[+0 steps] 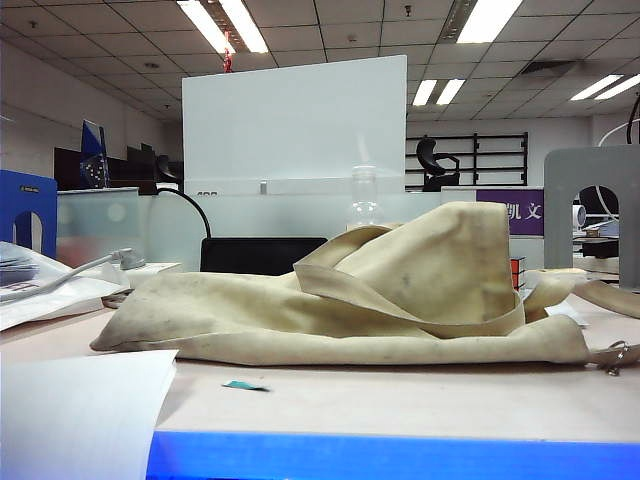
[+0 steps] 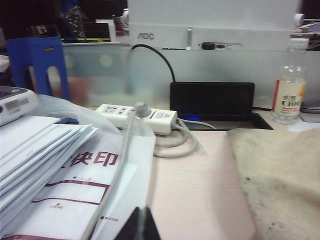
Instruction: Take the glasses case out of the canvas bag and put it on the table.
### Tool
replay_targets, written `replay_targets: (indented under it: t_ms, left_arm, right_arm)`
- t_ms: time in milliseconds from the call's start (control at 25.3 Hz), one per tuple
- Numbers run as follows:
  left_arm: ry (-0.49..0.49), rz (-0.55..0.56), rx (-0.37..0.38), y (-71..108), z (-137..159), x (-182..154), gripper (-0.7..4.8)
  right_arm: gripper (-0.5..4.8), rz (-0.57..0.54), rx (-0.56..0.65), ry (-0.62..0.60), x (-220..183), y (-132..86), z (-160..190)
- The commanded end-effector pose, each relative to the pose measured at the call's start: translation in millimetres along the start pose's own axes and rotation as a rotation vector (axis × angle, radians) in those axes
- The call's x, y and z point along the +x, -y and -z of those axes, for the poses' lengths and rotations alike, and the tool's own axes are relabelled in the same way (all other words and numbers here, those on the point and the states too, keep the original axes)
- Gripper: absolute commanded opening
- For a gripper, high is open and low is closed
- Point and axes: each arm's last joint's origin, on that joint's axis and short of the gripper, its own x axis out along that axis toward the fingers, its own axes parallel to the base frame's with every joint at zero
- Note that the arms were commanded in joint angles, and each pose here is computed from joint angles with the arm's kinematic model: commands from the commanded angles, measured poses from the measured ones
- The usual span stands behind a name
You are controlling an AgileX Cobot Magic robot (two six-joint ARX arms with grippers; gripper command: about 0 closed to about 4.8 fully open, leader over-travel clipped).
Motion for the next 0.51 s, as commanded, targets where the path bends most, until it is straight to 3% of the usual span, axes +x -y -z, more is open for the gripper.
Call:
replay_targets:
  t_ms: [40,119,198,356,514]
  left_arm:
    - [0.006,-0.009,-0.009,-0.3,-0.6,-0.1,-0.05]
    - [0.005,-0.008,-0.076,-0.3,-0.6,0.0,-0.05]
    - [0.005,0.007,-0.112,0.2,-0.7,0.0,-0.04]
    - [0.002,0.075,-0.109,2.2,-1.2,0.1,-0.02]
    - [-0.022,0.072,-0.117,2.2,0.6,1.7,-0.03]
  right_arm:
    - [1.46,0.016,0.054,-0.057,0.0,2.1,6.6]
    - [1.16,-0.012,0.055,-0.066,-0.1,1.1,6.5]
    - [0.24,-0.063,0.056,-0.083,-0.3,-0.5,6.4]
    - [0.03,-0.089,0.057,-0.092,-0.4,-1.3,6.5]
    - [-0.04,-0.090,0.057,-0.089,-1.0,-2.0,4.3]
